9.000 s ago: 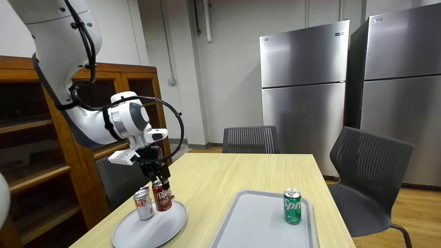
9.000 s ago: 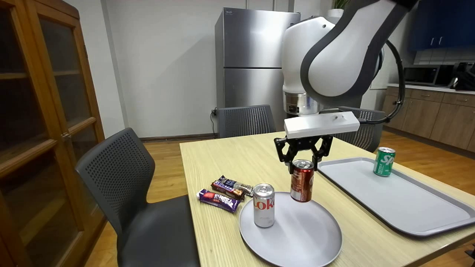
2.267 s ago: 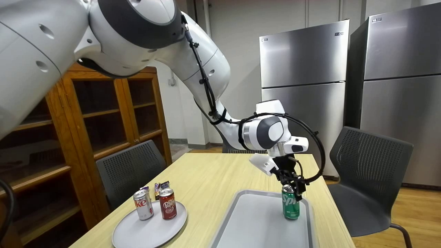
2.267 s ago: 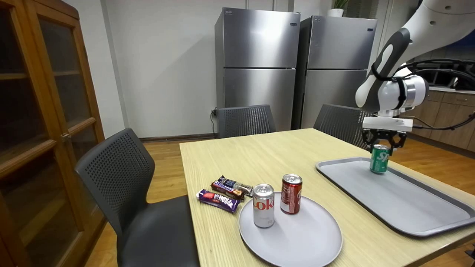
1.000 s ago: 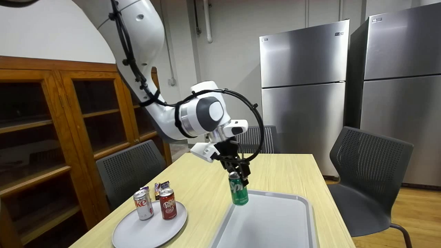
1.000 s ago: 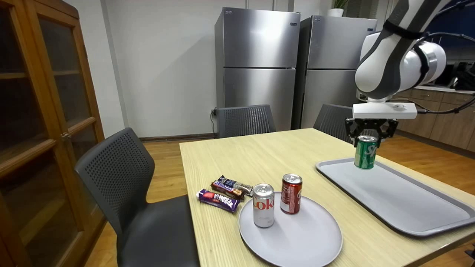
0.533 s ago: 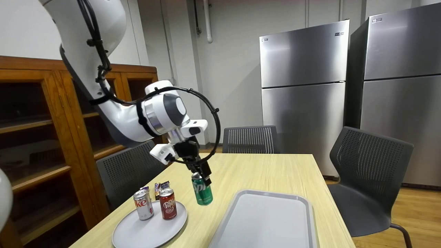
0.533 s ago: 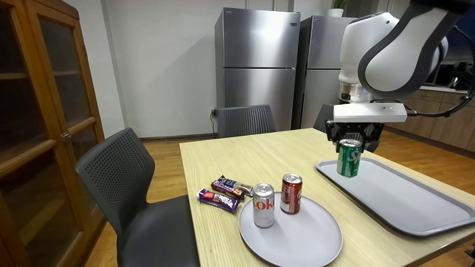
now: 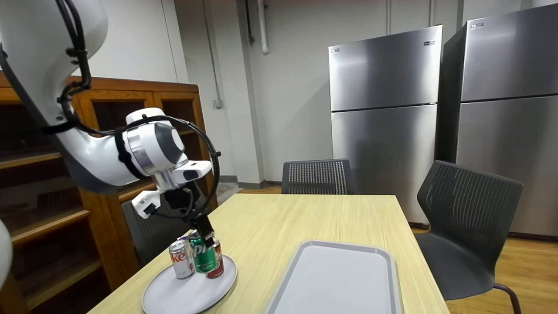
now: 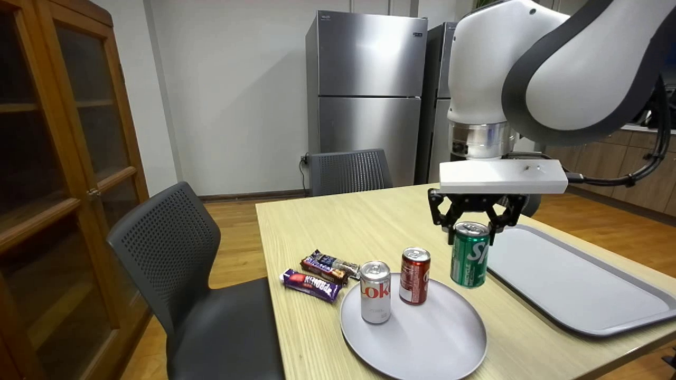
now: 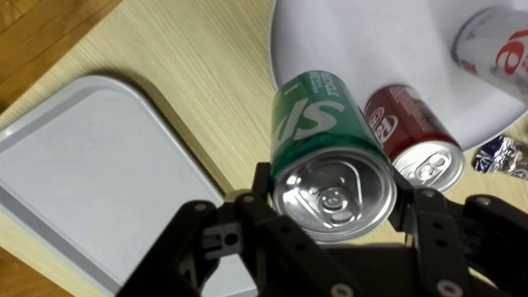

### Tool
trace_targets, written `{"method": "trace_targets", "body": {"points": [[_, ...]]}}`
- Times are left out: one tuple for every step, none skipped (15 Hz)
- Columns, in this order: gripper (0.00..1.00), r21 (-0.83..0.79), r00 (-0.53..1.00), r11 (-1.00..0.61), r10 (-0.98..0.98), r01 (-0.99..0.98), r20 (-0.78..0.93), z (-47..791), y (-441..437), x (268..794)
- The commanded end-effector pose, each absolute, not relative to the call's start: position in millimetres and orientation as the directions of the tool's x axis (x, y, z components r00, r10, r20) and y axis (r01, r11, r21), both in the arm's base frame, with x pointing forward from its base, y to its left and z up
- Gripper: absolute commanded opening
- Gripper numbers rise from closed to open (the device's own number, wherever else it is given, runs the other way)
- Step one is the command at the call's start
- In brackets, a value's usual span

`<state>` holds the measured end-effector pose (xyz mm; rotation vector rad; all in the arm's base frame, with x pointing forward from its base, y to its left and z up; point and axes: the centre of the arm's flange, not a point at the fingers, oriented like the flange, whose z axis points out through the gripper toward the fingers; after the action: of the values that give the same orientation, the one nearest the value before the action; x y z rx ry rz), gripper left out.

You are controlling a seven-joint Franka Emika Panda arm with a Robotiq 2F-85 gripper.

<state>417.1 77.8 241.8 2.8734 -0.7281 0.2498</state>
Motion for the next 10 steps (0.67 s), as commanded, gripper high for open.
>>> {"method": "trace_targets", "body": {"points": [[0.38, 0.122, 0.870, -0.866, -0.462, -0.484, 0.174, 251, 106, 392], [0.38, 0.122, 0.875, -0.871, -0.455, -0.476, 0.164, 248, 114, 390], [0.38, 0.122, 0.880, -0.875, -0.450, -0.468, 0.154, 246, 121, 388], [0.38, 0.121, 0.883, -0.878, -0.445, -0.463, 0.146, 245, 126, 387], [0.38, 0.120, 0.887, -0.882, -0.440, -0.456, 0.139, 243, 131, 387], [0.38, 0.122, 0.890, -0.883, -0.437, -0.452, 0.133, 241, 135, 388], [0.38, 0.120, 0.893, -0.887, -0.432, -0.447, 0.129, 239, 138, 388], [0.38, 0.121, 0.894, -0.888, -0.430, -0.444, 0.125, 237, 140, 389], [0.38, 0.119, 0.896, -0.890, -0.427, -0.440, 0.121, 235, 141, 390], [0.38, 0.119, 0.898, -0.892, -0.423, -0.436, 0.119, 232, 142, 391]]}}
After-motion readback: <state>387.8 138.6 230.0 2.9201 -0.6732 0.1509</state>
